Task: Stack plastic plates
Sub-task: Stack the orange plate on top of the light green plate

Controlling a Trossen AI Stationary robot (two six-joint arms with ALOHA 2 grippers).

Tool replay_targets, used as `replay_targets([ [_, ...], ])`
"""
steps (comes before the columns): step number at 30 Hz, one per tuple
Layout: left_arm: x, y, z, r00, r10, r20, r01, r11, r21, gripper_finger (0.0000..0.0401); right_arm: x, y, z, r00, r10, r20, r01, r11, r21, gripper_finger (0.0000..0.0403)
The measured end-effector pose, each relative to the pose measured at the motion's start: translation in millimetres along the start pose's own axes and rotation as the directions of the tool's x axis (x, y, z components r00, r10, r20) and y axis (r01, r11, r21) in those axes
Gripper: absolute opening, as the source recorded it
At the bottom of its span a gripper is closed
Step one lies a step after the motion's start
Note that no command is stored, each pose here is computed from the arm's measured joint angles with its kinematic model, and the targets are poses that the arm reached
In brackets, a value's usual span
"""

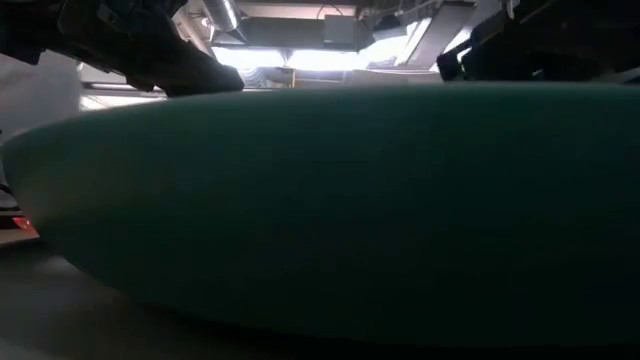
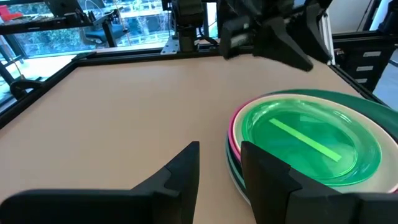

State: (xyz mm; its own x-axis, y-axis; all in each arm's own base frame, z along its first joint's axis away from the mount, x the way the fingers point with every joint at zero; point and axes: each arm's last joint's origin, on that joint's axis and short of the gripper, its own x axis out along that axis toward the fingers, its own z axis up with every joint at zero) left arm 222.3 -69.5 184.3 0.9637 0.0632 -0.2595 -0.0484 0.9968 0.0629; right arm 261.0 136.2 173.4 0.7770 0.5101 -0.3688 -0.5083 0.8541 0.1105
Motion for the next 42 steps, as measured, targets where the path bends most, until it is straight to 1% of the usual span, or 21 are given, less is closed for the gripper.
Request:
replay_targets([
  [2, 0.0, 0.1, -0.6, 1.0, 0.001, -0.006, -0.001, 1.0, 0.002, 0.0111, -6.2, 0.0, 3.4, 0.999, -0.031, -0.012, 0.031, 0.999, -0.039, 0.0149],
  [4, 0.0, 0.1, -2.0, 1.0, 0.001, -0.02, -0.001, 1.0, 0.008, 0.0111, -14.6, -0.5, 7.7, 0.996, -0.09, -0.023, 0.088, 0.994, -0.07, 0.0157],
  [6, -0.1, 0.4, -4.4, 0.999, 0.008, -0.044, -0.007, 1.0, 0.018, 0.0111, -23.9, -2.0, 12.0, 0.982, -0.188, -0.032, 0.184, 0.977, -0.109, 0.016],
  [8, -0.2, 1.1, -8.2, 0.996, 0.032, -0.085, -0.03, 0.999, 0.019, 0.0111, -31.3, -4.7, 12.8, 0.95, -0.308, -0.053, 0.298, 0.944, -0.14, 0.0161],
  [9, -0.2, 1.0, -10.0, 0.991, 0.046, -0.124, -0.043, 0.999, 0.025, 0.0111, -34.3, -6.5, 11.8, 0.924, -0.376, -0.07, 0.362, 0.919, -0.157, 0.0161],
  [11, -0.2, 0.6, -10.4, 0.973, 0.085, -0.213, -0.079, 0.996, 0.039, 0.0111, -38.2, -10.3, 8.5, 0.855, -0.509, -0.098, 0.486, 0.853, -0.189, 0.0161],
  [13, -0.4, -0.2, -4.6, 0.946, 0.13, -0.296, -0.122, 0.991, 0.047, 0.0111, -40.8, -14.0, 5.5, 0.773, -0.625, -0.11, 0.594, 0.774, -0.22, 0.0161],
  [15, -2.6, 0.2, 1.6, 0.906, 0.176, -0.385, -0.173, 0.984, 0.041, 0.0111, -41.0, -18.8, 1.6, 0.688, -0.716, -0.119, 0.677, 0.692, -0.249, 0.0161],
  [16, -4.5, 1.1, 3.8, 0.88, 0.197, -0.432, -0.204, 0.979, 0.03, 0.0111, -41.0, -21.4, -0.5, 0.656, -0.744, -0.127, 0.702, 0.663, -0.26, 0.0161],
  [18, -9.1, 3.5, 8.5, 0.827, 0.24, -0.508, -0.286, 0.958, -0.014, 0.0111, -41.4, -25.6, -5.5, 0.618, -0.77, -0.157, 0.724, 0.636, -0.268, 0.0161],
  [20, -15.3, 6.8, 9.5, 0.768, 0.282, -0.575, -0.388, 0.919, -0.067, 0.0111, -40.8, -30.5, -7.8, 0.601, -0.781, -0.172, 0.74, 0.625, -0.249, 0.0161],
  [23, -24.3, 11.5, 2.6, 0.678, 0.325, -0.659, -0.509, 0.855, -0.103, 0.0111, -40.1, -36.9, -12.7, 0.578, -0.79, -0.205, 0.755, 0.612, -0.234, 0.0161],
  [26, -30.5, 16.5, -5.0, 0.606, 0.351, -0.714, -0.597, 0.794, -0.116, 0.0111, -38.9, -41.3, -16.5, 0.58, -0.78, -0.233, 0.751, 0.623, -0.217, 0.0161],
  [28, -33.4, 20.8, -12.0, 0.558, 0.36, -0.748, -0.633, 0.767, -0.104, 0.0111, -37.5, -44.0, -19.0, 0.59, -0.767, -0.253, 0.741, 0.639, -0.207, 0.0161],
  [30, -35.0, 24.8, -17.4, 0.53, 0.362, -0.767, -0.653, 0.751, -0.097, 0.0111, -35.7, -45.1, -21.1, 0.603, -0.752, -0.267, 0.729, 0.655, -0.198, 0.0161],
  [38, -40.1, 40.5, -44.0, 0.43, 0.339, -0.837, -0.696, 0.715, -0.068, 0.0111, -34.6, -46.5, -23.0, 0.597, -0.753, -0.275, 0.732, 0.653, -0.196, 0.0161],
  [42, -42.5, 46.9, -53.9, 0.399, 0.35, -0.847, -0.718, 0.694, -0.051, 0.0111, -34.6, -46.6, -23.0, 0.597, -0.753, -0.275, 0.732, 0.652, -0.197, 0.0161],
])
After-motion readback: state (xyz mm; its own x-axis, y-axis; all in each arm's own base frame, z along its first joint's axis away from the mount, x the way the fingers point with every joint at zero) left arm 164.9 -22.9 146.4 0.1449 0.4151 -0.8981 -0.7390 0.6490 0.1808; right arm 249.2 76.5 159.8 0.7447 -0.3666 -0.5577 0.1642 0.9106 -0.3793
